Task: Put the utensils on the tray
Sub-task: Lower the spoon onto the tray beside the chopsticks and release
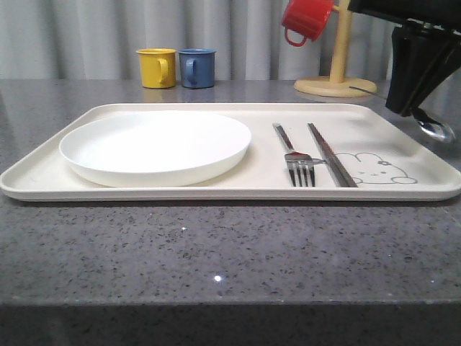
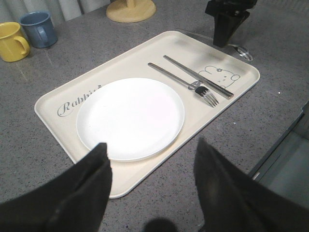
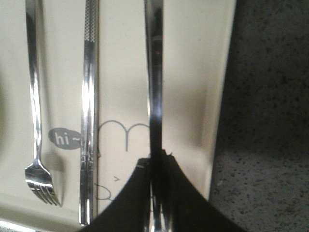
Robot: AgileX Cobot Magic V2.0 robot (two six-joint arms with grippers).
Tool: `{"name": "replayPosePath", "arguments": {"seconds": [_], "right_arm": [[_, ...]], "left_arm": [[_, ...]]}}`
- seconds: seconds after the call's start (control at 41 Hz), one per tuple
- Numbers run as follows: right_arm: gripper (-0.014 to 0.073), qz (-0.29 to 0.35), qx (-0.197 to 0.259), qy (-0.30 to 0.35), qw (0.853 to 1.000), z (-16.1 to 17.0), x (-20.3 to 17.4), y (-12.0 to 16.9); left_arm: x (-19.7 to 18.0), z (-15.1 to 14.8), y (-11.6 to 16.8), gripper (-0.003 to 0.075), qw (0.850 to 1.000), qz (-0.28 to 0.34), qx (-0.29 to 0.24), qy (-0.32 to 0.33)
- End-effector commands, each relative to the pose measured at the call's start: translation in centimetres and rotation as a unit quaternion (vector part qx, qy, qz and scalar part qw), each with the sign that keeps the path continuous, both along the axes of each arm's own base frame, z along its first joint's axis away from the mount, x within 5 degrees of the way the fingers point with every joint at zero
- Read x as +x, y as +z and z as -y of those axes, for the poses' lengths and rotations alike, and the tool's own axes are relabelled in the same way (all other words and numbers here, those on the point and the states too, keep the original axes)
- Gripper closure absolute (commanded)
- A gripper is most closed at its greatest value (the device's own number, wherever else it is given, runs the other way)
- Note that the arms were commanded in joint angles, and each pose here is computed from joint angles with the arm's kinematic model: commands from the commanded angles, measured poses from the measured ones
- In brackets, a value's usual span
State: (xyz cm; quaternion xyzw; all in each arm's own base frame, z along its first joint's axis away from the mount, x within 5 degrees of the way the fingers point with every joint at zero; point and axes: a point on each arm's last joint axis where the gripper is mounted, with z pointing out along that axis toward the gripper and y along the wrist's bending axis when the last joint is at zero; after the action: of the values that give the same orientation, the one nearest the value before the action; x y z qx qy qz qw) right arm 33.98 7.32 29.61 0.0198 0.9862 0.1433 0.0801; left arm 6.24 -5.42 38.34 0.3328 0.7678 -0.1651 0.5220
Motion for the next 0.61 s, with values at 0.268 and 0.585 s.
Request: {"name": "replayPosePath", "arguments": {"seconds": [0.268, 0.585], "right_arm": [[0.0582, 0.000, 0.039, -0.038, 0.999, -2.1, 0.8, -0.4], [0.0377, 0.002, 0.030, -0.038, 0.999, -2.0, 1.2, -0.9]], "left_arm": [[0.1, 0.1, 1.4, 0.0352, 0.999, 0.033, -0.038, 0.000], [0.1, 0.1, 1.4, 0.0352, 0.999, 0.033, -0.038, 0.000]]}}
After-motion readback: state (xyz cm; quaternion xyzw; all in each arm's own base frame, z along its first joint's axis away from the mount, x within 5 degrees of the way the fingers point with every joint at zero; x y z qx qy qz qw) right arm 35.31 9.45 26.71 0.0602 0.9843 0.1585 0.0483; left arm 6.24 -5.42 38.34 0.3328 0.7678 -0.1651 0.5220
